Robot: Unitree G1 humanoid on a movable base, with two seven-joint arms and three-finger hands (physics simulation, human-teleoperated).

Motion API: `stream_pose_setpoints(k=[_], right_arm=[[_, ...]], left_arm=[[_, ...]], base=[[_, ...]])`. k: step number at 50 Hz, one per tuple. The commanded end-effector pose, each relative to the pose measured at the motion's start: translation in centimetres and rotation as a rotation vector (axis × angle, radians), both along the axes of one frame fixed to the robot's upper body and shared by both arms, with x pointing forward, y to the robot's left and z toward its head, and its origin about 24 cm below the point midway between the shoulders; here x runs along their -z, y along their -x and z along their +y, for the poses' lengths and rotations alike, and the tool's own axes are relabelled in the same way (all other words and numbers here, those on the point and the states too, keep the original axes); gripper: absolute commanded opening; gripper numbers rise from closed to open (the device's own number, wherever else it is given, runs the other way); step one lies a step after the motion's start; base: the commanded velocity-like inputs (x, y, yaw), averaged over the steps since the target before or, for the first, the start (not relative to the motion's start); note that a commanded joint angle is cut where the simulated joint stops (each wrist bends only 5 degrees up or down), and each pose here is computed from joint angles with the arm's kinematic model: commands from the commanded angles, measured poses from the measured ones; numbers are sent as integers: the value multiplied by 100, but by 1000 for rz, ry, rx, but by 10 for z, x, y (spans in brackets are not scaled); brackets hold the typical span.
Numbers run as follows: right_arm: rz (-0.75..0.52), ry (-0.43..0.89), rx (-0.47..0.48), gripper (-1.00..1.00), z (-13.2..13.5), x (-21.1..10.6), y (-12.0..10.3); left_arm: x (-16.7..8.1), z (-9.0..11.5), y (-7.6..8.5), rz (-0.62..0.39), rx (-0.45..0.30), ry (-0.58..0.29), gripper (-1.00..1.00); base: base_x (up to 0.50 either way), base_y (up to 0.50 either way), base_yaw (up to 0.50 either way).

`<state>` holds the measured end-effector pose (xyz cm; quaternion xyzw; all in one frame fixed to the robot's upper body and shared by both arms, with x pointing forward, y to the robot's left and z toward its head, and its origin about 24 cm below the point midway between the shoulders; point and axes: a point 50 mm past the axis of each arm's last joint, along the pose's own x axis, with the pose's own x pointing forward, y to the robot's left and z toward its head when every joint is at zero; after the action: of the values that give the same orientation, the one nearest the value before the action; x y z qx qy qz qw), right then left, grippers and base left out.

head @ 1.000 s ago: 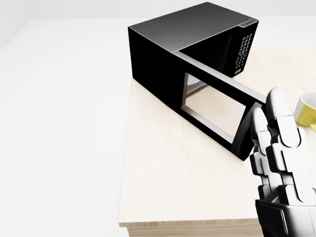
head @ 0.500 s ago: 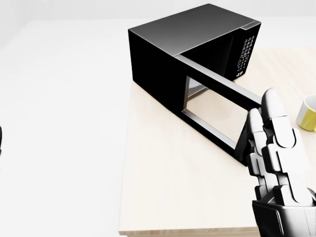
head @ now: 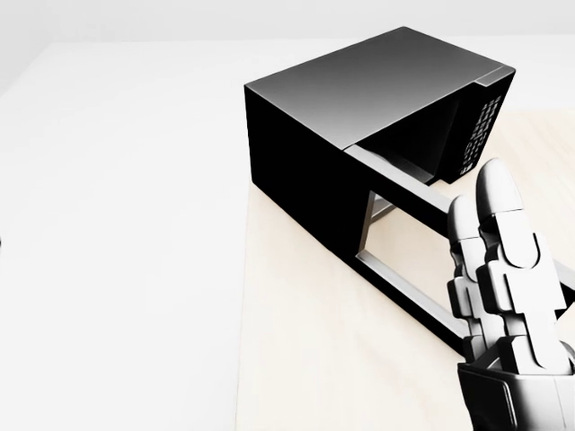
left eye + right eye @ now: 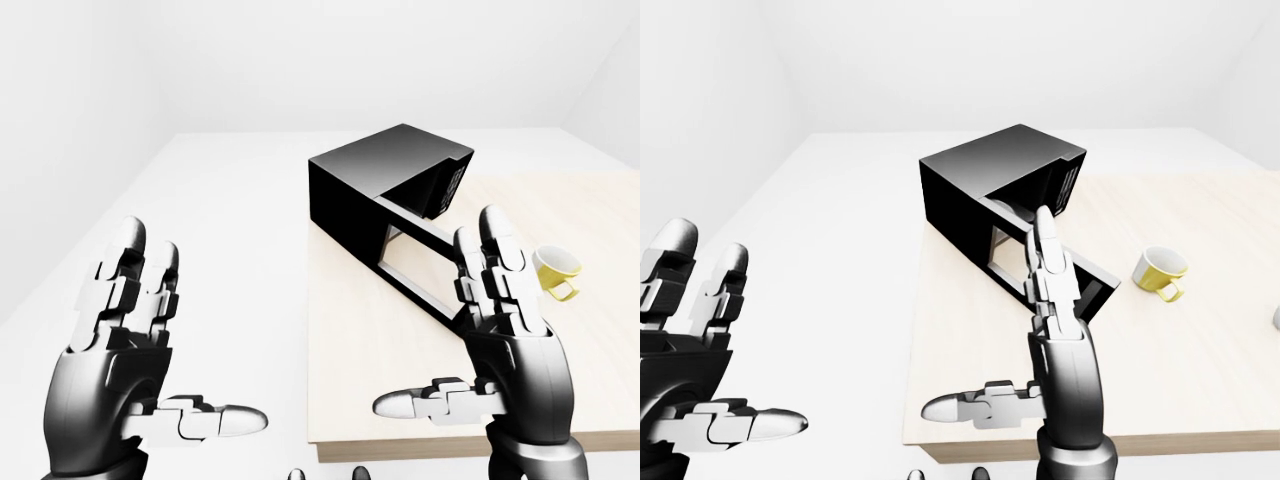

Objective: Close the microwave.

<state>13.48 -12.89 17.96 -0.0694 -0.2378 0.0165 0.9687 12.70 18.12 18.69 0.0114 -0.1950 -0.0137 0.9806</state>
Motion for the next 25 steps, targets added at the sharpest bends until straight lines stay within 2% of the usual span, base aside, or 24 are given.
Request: stream_pose_setpoints(k=[1, 17, 25], right_arm=[[0, -3, 7, 100, -1, 0, 0], [-5, 3, 10, 100, -1, 0, 0], [-46, 10, 0, 100, 0, -4, -1]], left_arm=[[2, 1, 2, 14, -4, -1, 100], [1, -1, 1, 6, 2, 4, 100], [0, -1, 0, -3, 3, 10, 100]], base=[[0, 0, 0], [0, 0, 0], [0, 0, 0]])
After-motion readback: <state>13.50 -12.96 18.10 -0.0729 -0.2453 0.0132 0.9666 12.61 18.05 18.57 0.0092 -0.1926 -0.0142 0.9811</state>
